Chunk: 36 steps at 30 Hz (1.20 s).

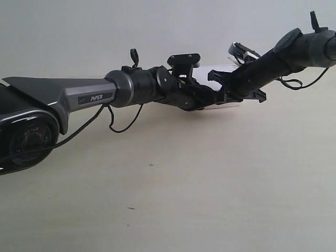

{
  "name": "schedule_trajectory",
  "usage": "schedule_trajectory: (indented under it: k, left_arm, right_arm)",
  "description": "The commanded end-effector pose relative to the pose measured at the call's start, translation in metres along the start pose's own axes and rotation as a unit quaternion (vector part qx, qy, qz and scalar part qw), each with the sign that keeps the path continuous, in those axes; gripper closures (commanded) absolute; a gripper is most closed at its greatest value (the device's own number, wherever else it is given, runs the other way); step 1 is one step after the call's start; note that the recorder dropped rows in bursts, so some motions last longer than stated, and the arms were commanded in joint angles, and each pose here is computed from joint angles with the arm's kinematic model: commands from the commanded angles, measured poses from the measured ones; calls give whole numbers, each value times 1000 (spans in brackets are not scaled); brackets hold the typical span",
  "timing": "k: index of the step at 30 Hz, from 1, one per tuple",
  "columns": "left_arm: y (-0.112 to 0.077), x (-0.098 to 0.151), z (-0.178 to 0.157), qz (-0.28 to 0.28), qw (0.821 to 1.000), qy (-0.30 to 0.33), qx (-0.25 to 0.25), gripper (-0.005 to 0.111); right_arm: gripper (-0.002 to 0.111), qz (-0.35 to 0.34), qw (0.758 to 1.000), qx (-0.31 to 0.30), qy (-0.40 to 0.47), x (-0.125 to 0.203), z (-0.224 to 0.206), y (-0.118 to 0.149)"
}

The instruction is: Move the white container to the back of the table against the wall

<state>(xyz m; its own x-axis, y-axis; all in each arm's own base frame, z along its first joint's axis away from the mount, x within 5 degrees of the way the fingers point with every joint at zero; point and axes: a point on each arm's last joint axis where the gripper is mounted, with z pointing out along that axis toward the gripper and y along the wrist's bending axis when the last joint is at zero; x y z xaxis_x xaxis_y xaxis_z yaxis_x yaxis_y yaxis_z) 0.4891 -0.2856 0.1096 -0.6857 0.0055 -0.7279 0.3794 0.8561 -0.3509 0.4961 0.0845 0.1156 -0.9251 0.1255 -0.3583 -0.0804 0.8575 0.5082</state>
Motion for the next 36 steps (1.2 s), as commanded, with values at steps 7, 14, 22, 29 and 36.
schedule_trajectory:
  k: [7,14,22,29,36]
  left_arm:
    - [13,-2,-2,1,1000,13,-5,107]
    - [17,-3,-3,3,1000,15,-8,107]
    - [21,-11,-3,-14,999,-24,-20,107]
    - [22,-10,-2,-15,999,-25,-21,107]
    - [20,-9,-4,-12,1000,-12,-17,107]
  right_arm:
    - [108,11,999,0,-32,-20,12,-5]
    - [108,25,999,-11,-44,-28,23,-8]
    - [108,37,998,-12,-58,-32,24,-9]
    - [108,33,997,-14,-65,-36,22,-6]
    - [108,34,996,-7,-88,-40,21,-8]
